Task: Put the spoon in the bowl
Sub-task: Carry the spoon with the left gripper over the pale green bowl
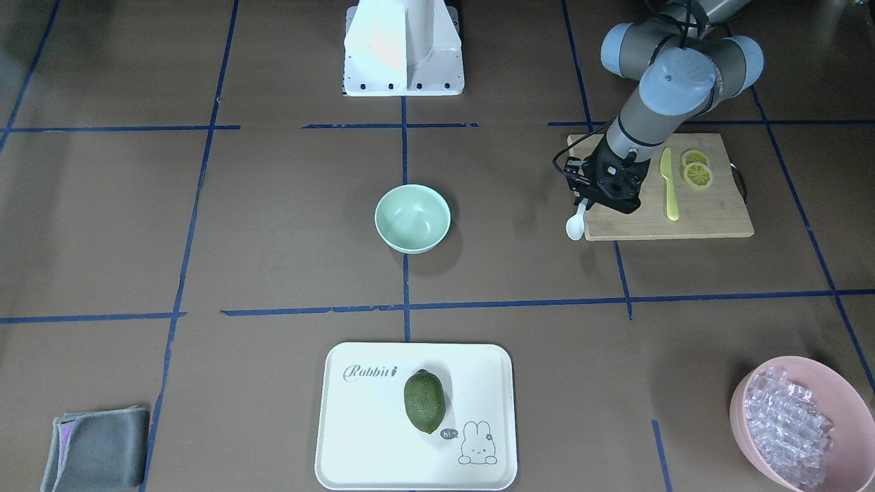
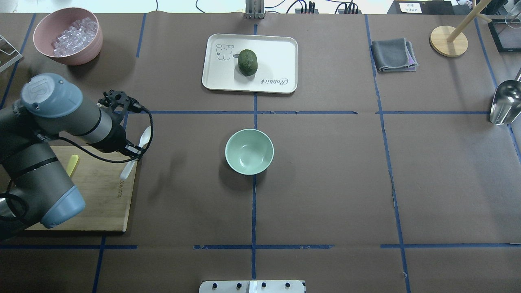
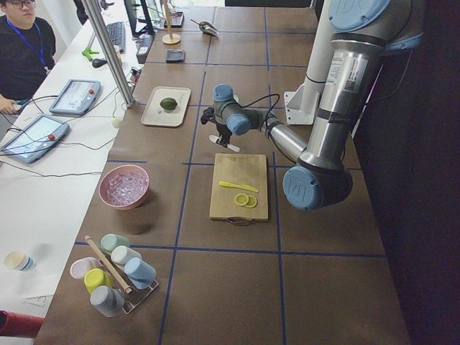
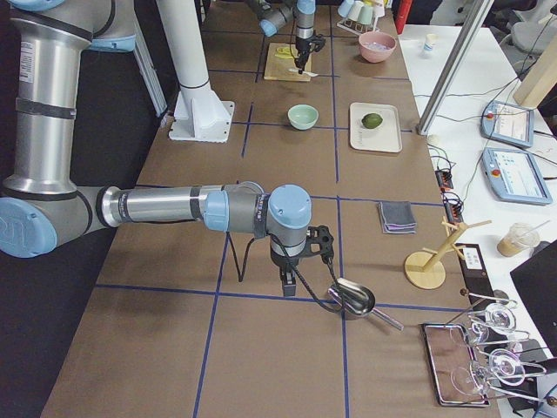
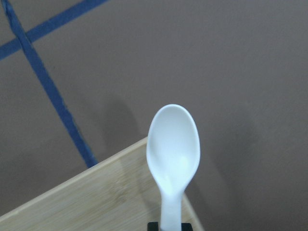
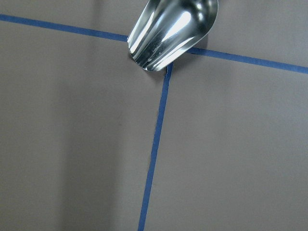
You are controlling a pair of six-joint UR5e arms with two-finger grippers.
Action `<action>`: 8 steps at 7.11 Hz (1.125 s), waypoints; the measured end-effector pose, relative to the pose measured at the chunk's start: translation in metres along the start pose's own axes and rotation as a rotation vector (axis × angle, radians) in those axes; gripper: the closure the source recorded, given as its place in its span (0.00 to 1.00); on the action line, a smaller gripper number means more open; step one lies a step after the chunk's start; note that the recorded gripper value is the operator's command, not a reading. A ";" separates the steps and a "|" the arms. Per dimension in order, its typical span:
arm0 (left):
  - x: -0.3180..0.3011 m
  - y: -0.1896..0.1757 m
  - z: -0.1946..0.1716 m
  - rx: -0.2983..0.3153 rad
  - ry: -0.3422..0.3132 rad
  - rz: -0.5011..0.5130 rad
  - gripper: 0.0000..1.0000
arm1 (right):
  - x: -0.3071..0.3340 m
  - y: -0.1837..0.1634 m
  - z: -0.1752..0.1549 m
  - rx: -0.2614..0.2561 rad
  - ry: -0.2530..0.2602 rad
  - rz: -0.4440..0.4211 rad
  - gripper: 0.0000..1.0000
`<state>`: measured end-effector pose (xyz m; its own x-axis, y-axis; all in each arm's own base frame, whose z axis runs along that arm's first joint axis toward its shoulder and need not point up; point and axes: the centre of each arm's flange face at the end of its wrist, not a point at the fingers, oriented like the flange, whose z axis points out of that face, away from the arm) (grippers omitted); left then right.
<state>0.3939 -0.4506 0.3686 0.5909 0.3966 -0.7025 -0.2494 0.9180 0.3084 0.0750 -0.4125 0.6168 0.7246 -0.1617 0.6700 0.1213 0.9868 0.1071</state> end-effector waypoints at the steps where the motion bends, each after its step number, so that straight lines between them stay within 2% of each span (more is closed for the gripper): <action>1: 0.017 -0.013 -0.008 -0.003 -0.002 -0.025 0.98 | 0.000 0.000 0.000 0.001 0.000 -0.001 0.00; 6: 0.113 -0.064 -0.050 -0.031 -0.006 -0.139 0.98 | -0.002 0.000 -0.002 0.005 0.001 -0.003 0.00; 8: 0.177 -0.079 -0.041 -0.049 0.010 -0.160 0.98 | -0.002 0.000 -0.002 0.005 0.001 -0.003 0.00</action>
<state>0.4866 -0.4527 0.1932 0.6183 0.2449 -0.7468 -0.1897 0.9686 0.1606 0.0751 -0.4126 0.6138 0.7247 -0.1651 0.6689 0.1207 0.9863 0.1127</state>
